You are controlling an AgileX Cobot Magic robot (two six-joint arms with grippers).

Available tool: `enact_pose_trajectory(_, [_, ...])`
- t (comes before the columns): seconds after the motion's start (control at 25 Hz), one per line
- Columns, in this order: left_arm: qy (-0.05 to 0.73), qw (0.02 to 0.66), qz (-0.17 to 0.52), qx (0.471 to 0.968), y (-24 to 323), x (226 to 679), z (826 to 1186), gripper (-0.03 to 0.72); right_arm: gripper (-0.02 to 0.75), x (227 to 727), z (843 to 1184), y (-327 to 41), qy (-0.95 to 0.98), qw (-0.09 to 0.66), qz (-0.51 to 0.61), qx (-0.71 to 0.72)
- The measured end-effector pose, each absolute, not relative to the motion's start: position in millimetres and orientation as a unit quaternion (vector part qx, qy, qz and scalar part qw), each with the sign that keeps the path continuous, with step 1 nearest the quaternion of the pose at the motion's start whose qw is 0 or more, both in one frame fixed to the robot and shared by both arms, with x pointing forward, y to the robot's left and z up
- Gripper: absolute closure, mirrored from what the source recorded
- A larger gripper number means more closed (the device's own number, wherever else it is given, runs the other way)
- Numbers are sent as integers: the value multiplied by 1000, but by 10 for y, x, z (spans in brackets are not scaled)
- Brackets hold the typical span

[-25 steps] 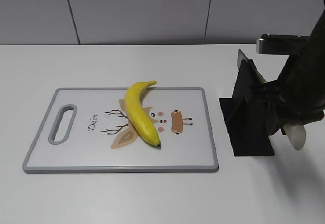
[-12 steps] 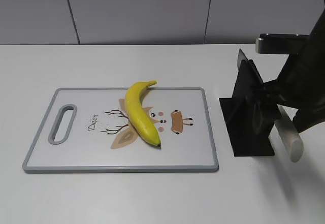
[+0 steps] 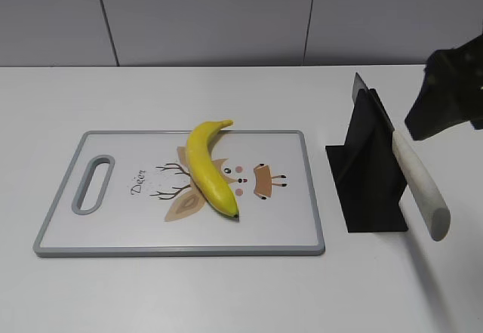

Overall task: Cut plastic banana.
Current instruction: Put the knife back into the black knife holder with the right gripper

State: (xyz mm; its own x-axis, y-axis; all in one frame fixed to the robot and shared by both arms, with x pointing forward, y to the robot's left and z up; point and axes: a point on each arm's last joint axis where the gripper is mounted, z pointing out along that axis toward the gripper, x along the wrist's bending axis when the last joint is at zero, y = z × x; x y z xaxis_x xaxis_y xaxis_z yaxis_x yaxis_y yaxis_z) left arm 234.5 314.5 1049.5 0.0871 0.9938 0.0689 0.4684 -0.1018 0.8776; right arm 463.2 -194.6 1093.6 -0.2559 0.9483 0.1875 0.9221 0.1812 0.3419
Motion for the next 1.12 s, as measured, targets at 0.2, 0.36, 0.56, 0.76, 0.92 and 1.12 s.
enact_pose_trajectory(0.2, [567, 357, 368, 645, 3145, 2345, 10495, 71, 152, 4254, 11137, -2100, 803, 81, 241, 540])
enact_pose_trajectory(0.36, [567, 357, 368, 645, 3145, 2345, 10495, 74, 151, 3938, 11134, -2228, 820, 104, 256, 502])
enact_pose_trajectory(0.56, [567, 357, 368, 645, 3145, 2345, 10495, 106, 151, 3578, 11065, -2374, 827, 128, 274, 473])
enact_pose_trajectory(0.76, [567, 357, 368, 645, 3145, 2345, 10495, 112, 150, 3198, 10895, -2527, 826, 151, 296, 456])
enact_pose_trajectory(0.92, [567, 357, 368, 645, 3145, 2345, 10495, 112, 150, 2921, 10730, -2640, 818, 171, 320, 447])
enact_pose_trajectory(1.12, [567, 357, 368, 645, 3145, 2345, 10495, 113, 150, 2650, 10585, -2749, 802, 201, 358, 434])
